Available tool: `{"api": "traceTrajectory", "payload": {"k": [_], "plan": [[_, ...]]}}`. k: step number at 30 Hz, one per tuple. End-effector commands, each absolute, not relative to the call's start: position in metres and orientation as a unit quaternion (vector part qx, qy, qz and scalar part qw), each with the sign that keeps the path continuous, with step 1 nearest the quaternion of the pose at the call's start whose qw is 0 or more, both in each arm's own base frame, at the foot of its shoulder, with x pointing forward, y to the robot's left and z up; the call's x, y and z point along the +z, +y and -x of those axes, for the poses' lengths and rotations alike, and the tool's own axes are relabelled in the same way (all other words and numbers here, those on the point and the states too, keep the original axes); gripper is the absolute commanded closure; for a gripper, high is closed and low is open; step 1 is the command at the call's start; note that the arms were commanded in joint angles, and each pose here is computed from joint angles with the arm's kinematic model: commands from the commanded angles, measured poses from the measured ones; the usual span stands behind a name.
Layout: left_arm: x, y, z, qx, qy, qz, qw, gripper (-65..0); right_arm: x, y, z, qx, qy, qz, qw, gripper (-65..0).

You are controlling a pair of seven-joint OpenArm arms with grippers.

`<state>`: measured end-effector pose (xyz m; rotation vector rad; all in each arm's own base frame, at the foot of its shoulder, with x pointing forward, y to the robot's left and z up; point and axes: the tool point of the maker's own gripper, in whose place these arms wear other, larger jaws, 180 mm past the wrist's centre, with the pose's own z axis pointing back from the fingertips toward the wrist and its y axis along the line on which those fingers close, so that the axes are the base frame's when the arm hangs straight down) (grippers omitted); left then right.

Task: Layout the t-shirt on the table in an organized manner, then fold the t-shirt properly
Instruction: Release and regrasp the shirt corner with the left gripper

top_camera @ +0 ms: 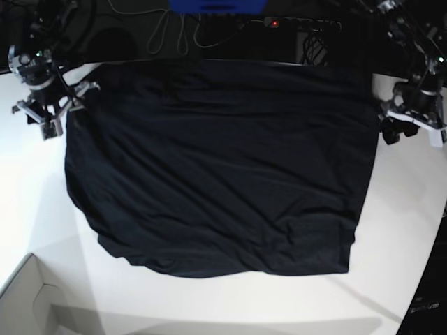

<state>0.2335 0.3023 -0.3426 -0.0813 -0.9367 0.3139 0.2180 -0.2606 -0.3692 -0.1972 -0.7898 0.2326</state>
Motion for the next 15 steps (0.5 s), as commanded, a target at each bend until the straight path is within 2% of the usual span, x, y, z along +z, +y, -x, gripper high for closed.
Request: {"api": "traceTrajectory", "payload": {"k": [1,8,15], "plan": [[-0.329,0.304,-0.230,0.135,-0.464,0.027,0.875,-33.6,-0.358,-0.260,-0.224,0.112,-0.407,0.097,0.901,-34.8],[-0.353,0.294,-0.181,0.139,-0.413,0.020,0.900,-33.7,-0.369,-0.256,-0.208,0.107,-0.389,0.088,0.911,-34.8],[-0.384,0.291,-0.168,0.172,-0.379,0.042,0.908,-33.7,-0.376,-0.254,-0.197,0.107,-0.377,0.083,0.916,-34.8]]}}
